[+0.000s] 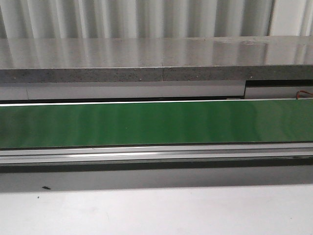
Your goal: Move button from right to left
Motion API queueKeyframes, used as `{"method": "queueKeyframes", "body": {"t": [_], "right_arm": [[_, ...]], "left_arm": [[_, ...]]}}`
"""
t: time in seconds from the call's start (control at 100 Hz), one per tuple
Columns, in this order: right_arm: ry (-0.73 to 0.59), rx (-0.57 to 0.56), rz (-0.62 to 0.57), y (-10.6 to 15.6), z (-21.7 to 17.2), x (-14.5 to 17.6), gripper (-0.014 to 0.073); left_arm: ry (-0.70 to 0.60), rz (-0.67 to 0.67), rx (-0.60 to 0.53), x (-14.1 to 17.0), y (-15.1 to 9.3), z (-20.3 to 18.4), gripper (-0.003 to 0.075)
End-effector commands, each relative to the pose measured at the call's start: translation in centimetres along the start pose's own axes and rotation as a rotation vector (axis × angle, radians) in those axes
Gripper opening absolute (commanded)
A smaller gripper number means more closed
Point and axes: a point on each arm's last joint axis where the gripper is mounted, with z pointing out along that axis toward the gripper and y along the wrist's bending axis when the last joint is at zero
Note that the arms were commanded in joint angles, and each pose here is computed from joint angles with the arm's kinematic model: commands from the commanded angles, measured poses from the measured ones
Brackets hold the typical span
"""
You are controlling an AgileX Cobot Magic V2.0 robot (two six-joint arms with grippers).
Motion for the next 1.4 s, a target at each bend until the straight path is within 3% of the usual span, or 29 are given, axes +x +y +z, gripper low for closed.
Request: {"method": "queueKeyframes", "body": {"t": [0.0,0.25,0.56,0.95,1.39], "right_arm": [[-0.09,0.013,-0.001,-0.1,-0.3,-1.4,-0.0068],[-0.09,0.013,-0.001,-0.1,-0.3,-1.4,-0.0068],[-0.09,0.013,-0.001,-0.1,-0.3,-1.4,-0.0068],[-0.09,0.013,-0.001,-0.1,-0.3,-1.4,-0.0068],[-0.09,0.013,-0.001,-0.1,-0.3,-1.4,-0.0068]], "left_arm": [[-0.166,0.002,0.011,-1.0,-1.8,-3.0,-0.0021],[-0.315,-0.019,0.02,1.3,-3.9,-5.3,-0.0021],[-0.451,-0.015,-0.002,6.5,-6.1,-6.8,-0.0021],[-0.768,-0.058,-0.119,13.0,-7.2,-9.6,-0.002],[-0.858,-0.042,-0.133,19.8,-8.6,-9.8,-0.0021]]}}
